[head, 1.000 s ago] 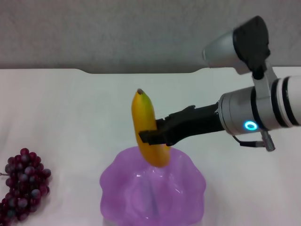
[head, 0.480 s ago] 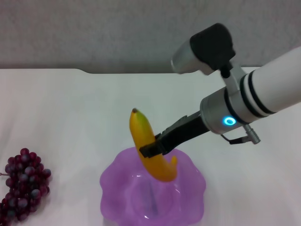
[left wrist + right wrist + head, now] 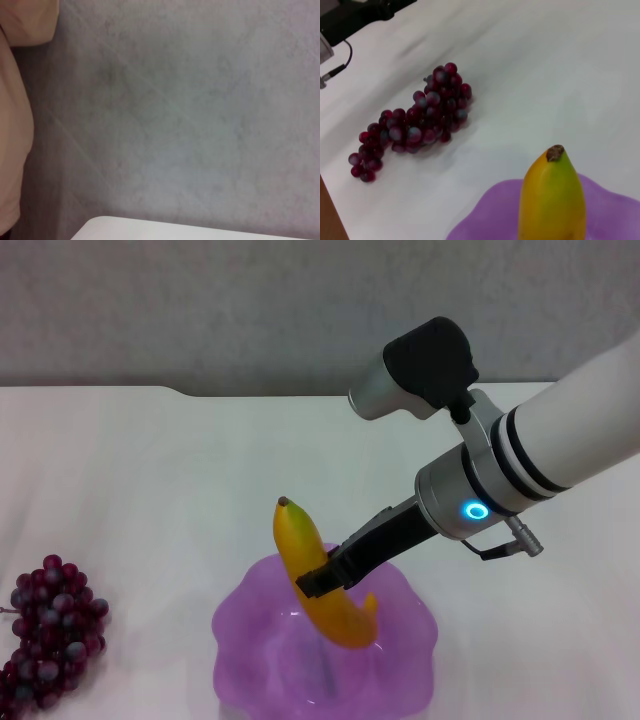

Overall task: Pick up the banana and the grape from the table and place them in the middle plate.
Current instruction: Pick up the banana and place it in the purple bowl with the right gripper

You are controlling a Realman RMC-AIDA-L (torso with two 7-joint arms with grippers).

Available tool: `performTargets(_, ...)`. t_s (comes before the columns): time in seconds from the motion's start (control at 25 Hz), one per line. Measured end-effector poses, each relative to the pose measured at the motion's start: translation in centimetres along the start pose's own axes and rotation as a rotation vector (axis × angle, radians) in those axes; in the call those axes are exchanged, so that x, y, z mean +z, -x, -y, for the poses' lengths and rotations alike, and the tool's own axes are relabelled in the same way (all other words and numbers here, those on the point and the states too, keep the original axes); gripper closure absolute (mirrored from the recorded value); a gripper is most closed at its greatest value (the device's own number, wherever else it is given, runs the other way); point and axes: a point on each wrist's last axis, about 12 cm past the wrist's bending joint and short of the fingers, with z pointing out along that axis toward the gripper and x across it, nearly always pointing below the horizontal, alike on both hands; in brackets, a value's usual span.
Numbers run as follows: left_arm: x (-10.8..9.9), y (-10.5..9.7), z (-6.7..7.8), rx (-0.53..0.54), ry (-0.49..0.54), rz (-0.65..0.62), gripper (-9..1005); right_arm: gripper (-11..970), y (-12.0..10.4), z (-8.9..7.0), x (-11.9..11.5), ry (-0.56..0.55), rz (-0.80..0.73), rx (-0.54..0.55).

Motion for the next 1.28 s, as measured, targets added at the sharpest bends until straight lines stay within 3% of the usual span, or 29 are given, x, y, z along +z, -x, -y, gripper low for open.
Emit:
performTargets(0.88, 0.19, 0.11, 0.25, -0.002, -0.005, 0.004, 135, 456, -0.66, -0.04, 1.08, 0.024, -0.027, -0.086)
performTargets(1.12, 0.14, 0.08, 0.2, -0.002, -0.004, 0.003, 135, 231, -0.6, 0.02, 1.11, 0.01, -0.007, -0.143)
performTargets(1.28, 0.03, 0.04, 0.12, -0.003, -0.002, 0.004, 135, 101, -0.79, 0.92, 0.52, -0.083, 0.126, -0.204)
